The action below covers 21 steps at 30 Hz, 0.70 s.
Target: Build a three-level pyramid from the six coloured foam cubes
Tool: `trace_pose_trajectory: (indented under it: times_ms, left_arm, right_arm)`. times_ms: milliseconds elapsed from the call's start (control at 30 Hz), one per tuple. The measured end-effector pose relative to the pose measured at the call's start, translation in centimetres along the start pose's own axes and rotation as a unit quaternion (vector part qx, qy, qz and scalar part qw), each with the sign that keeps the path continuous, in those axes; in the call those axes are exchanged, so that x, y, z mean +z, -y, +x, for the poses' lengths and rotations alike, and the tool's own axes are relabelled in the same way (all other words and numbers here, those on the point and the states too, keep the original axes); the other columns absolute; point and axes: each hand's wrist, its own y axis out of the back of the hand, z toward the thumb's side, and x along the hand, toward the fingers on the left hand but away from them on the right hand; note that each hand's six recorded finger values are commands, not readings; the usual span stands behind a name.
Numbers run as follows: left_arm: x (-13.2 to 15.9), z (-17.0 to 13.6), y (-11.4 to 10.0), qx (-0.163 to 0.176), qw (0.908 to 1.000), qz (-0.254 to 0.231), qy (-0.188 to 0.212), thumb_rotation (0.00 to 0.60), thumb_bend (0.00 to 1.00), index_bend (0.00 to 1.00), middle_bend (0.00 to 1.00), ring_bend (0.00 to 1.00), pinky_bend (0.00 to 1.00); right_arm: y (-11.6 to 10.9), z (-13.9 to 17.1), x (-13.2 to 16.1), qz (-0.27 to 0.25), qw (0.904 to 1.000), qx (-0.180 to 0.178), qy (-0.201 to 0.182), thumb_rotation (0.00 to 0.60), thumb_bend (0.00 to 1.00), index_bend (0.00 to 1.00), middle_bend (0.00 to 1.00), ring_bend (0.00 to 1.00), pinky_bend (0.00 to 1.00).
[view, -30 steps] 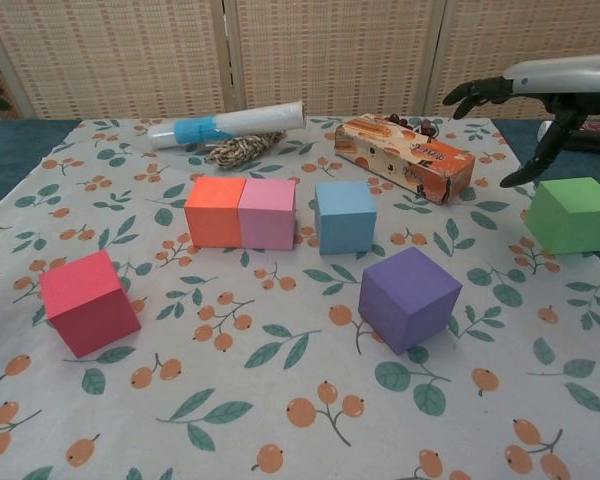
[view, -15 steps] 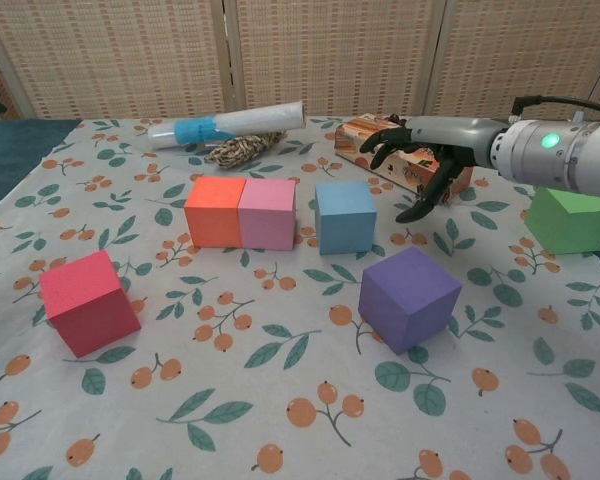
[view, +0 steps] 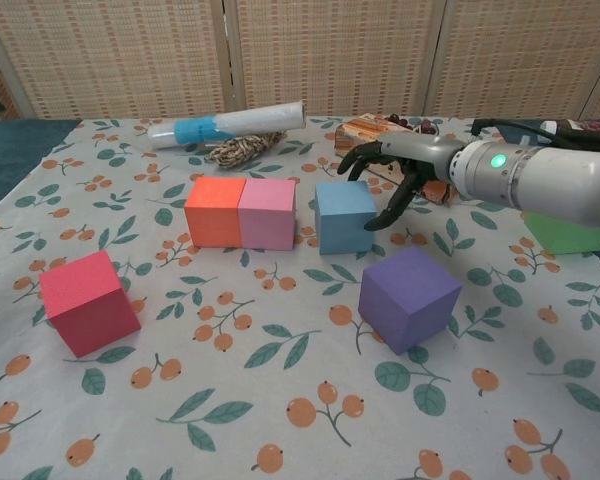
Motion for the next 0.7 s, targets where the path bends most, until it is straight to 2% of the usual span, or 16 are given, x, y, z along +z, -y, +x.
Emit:
trace_pose_trajectory:
  times_ms: [333, 700]
  left_arm:
    - [-0.3, 0.1, 0.0, -0.001, 1.0000, -0.003, -0.001, 0.600, 0.32, 0.15, 0.00, 0.00, 0.09]
    - [-0.5, 0.2, 0.2, -0.004, 1.0000, -0.003, -0.001, 0.600, 0.32, 0.14, 0.00, 0.00, 0.09]
  right_arm:
    - [0.7, -1.4, 0.5, -0.019, 0.9996, -0.019, -0.002, 0.600, 0.00, 0.31, 0.30, 0.05, 0.00]
    - [0.8, -1.9, 1.3, -0.047, 0.9984, -0.030, -0.008, 0.600, 0.00, 0.32, 0.31, 0.06, 0.00]
